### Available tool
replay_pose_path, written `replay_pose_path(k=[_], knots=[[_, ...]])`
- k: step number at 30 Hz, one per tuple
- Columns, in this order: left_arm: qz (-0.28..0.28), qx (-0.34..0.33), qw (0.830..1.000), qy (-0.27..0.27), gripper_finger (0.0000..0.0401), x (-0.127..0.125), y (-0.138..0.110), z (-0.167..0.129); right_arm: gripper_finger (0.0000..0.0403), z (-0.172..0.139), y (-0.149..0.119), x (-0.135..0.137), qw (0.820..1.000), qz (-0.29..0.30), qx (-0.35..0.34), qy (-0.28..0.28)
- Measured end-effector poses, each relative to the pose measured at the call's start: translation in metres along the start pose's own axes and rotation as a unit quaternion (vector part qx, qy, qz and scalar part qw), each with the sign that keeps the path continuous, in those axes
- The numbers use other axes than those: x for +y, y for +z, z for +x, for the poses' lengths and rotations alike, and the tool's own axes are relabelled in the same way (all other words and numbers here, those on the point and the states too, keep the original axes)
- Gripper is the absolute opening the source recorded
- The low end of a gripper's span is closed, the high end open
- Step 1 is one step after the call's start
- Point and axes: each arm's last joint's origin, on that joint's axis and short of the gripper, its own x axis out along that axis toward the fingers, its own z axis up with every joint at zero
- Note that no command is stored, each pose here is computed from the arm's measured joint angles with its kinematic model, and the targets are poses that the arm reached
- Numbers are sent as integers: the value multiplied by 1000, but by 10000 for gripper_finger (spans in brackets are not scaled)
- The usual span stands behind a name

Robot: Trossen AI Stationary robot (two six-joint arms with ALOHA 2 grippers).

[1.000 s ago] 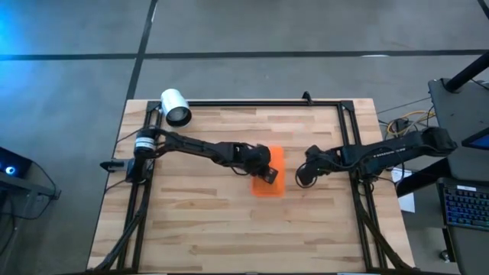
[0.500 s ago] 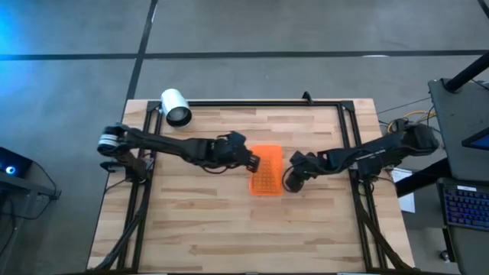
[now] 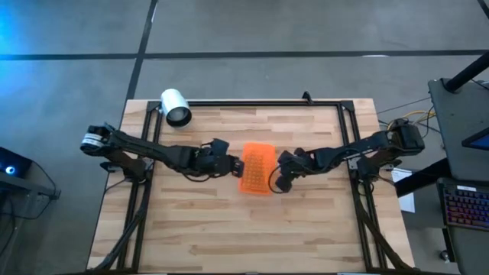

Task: Pick & place school supplies into a supply box
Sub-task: Close the orange supply box, then return to Home Position

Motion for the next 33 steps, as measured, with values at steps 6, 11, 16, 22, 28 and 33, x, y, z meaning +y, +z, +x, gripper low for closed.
replay_pose_path(k=[6,11,16,22,28,33], knots=[[27,-9,1000,-3,0,8,-3,-9,34,-33,1,-6,996,10,-54,-68],[119,-8,982,-148,0,-8,5,-21,34,-77,7,-13,993,-14,-118,-11],[184,-43,947,-258,0,-10,13,-26,33,-119,1,-29,982,-16,-181,47],[144,-13,973,-181,0,28,17,-28,34,-161,-15,-59,964,89,-247,38],[83,-32,968,-236,0,40,18,-47,33,-194,-29,-81,936,159,-298,102],[151,-102,878,-442,0,54,10,-57,34,-204,-33,-80,928,16,-332,169]])
